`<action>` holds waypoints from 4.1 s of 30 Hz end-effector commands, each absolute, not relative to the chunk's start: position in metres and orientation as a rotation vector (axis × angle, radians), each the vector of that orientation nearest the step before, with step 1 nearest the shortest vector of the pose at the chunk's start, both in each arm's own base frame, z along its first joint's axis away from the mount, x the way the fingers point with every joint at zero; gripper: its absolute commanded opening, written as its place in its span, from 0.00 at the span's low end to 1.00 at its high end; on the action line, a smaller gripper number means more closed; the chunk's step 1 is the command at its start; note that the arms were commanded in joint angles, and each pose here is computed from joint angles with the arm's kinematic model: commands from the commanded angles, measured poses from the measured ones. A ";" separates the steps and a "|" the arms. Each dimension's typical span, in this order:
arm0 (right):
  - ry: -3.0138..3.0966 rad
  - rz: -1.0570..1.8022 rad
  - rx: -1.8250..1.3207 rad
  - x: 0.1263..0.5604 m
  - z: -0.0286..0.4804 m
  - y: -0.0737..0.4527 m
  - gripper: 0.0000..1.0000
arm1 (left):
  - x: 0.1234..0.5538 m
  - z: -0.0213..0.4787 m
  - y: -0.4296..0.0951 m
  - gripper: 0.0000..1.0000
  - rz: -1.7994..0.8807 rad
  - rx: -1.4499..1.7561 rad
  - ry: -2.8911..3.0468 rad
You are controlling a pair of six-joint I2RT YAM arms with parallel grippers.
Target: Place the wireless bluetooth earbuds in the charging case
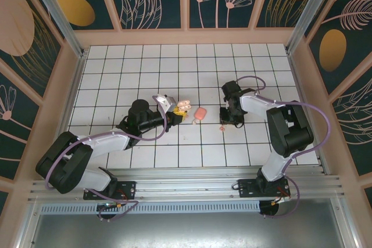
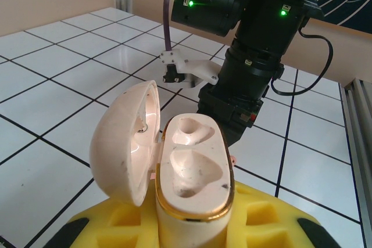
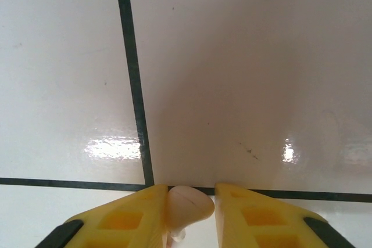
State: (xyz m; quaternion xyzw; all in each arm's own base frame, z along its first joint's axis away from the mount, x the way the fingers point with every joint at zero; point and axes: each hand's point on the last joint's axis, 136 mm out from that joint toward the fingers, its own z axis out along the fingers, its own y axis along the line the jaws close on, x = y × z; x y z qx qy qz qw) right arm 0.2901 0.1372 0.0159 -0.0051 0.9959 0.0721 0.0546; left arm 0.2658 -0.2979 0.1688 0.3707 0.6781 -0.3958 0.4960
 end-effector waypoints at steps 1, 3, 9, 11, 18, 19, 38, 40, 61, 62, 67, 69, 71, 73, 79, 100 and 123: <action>2.986 0.247 -0.012 0.302 0.015 0.141 0.25 | 0.268 0.181 -0.304 0.18 -0.960 0.922 1.587; 2.977 0.245 -0.009 0.303 0.017 0.140 0.24 | 0.268 0.181 -0.305 0.18 -0.963 0.923 1.587; 2.869 0.293 0.007 0.312 0.036 0.142 0.21 | 0.271 0.181 -0.306 0.18 -0.962 0.923 1.587; 2.820 0.327 0.016 0.314 0.044 0.145 0.21 | 0.271 0.181 -0.307 0.17 -0.970 0.922 1.585; 2.568 0.491 -0.003 0.325 0.094 0.162 0.20 | 0.273 0.180 -0.310 0.17 -0.993 0.903 1.583; 2.510 0.528 -0.025 0.327 0.106 0.168 0.20 | 0.274 0.179 -0.311 0.17 -0.994 0.902 1.587; 1.859 0.931 -0.355 0.284 0.247 0.264 0.21 | 0.282 0.189 -0.325 0.16 -1.025 0.937 1.529; 1.861 0.938 -0.359 0.284 0.245 0.267 0.21 | 0.281 0.191 -0.326 0.16 -1.034 0.944 1.518; 1.889 0.958 -0.430 0.282 0.234 0.282 0.21 | 0.276 0.205 -0.326 0.17 -1.049 0.949 1.468; 1.892 0.956 -0.432 0.281 0.233 0.282 0.21 | 0.276 0.206 -0.326 0.16 -1.048 0.949 1.465; 1.920 0.913 -0.417 0.284 0.226 0.278 0.21 | 0.275 0.210 -0.326 0.17 -1.049 0.948 1.454; 1.929 0.888 -0.400 0.286 0.224 0.275 0.21 | 0.274 0.212 -0.326 0.17 -1.051 0.949 1.447; 1.932 0.868 -0.392 0.288 0.223 0.273 0.21 | 0.273 0.213 -0.325 0.17 -1.054 0.952 1.438; 1.934 0.851 -0.383 0.290 0.222 0.271 0.21 | 0.272 0.215 -0.325 0.17 -1.057 0.955 1.432; 1.939 0.808 -0.385 0.292 0.221 0.268 0.21 | 0.271 0.215 -0.325 0.17 -1.055 0.954 1.429; 1.898 0.867 -0.592 0.265 0.224 0.282 0.23 | 0.271 0.219 -0.324 0.17 -1.047 0.953 1.419; 1.817 0.984 -0.618 0.253 0.253 0.289 0.45 | 0.270 0.217 -0.322 0.17 -1.035 0.956 1.424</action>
